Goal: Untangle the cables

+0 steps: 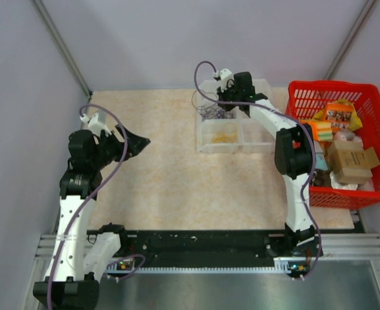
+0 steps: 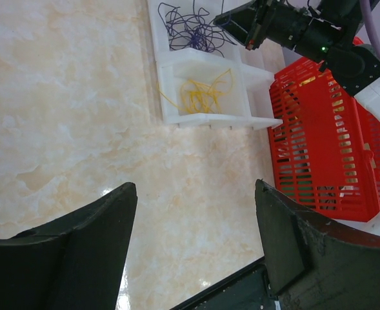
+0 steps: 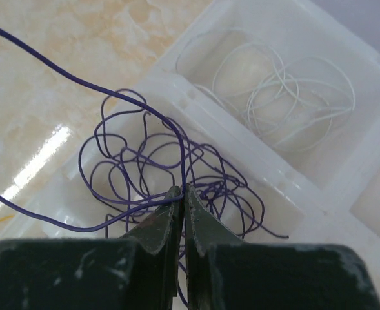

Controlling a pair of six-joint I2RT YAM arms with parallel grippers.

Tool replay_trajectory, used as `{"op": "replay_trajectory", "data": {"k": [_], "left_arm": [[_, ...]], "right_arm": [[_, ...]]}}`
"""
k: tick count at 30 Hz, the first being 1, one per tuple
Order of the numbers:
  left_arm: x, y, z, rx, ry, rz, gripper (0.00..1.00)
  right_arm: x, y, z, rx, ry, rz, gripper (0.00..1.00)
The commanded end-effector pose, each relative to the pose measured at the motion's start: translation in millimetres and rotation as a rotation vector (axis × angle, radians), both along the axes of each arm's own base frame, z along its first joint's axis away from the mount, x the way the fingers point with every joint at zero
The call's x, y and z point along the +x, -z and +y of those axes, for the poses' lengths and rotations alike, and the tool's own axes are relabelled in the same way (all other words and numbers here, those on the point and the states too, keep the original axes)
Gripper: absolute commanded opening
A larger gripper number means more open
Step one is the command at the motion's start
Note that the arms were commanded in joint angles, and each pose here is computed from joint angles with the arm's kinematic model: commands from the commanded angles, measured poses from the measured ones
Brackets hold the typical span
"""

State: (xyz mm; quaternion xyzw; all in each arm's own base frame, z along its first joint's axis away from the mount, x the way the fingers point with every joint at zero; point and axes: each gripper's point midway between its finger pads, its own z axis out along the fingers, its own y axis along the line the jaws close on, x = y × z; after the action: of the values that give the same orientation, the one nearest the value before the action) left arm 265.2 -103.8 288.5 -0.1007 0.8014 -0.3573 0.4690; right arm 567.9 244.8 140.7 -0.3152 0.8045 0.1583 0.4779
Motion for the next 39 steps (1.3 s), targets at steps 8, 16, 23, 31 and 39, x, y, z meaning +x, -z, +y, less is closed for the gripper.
{"op": "replay_trajectory", "data": {"k": [8, 16, 23, 31, 39], "left_arm": [[0.6, -5.6, -6.7, -0.034, 0.032, -0.034, 0.77], [2.3, -6.1, -7.5, -0.039, 0.035, -0.032, 0.77], [0.0, -9.3, -5.7, -0.021, 0.032, -0.041, 0.78], [-0.3, -8.2, -7.9, -0.036, 0.041, -0.033, 0.77], [-3.0, -9.2, -8.8, -0.039, 0.047, -0.034, 0.77]], "right_arm": [[-21.3, 19.0, -73.8, -0.281, 0.265, 0.161, 0.0], [10.7, 42.8, -48.1, -0.356, 0.301, 0.128, 0.0], [15.5, 58.9, -47.5, -0.392, 0.313, 0.137, 0.0], [6.9, 53.5, -56.3, -0.436, 0.298, 0.133, 0.05], [-9.1, -18.5, -38.0, -0.265, 0.274, 0.105, 0.49]]}}
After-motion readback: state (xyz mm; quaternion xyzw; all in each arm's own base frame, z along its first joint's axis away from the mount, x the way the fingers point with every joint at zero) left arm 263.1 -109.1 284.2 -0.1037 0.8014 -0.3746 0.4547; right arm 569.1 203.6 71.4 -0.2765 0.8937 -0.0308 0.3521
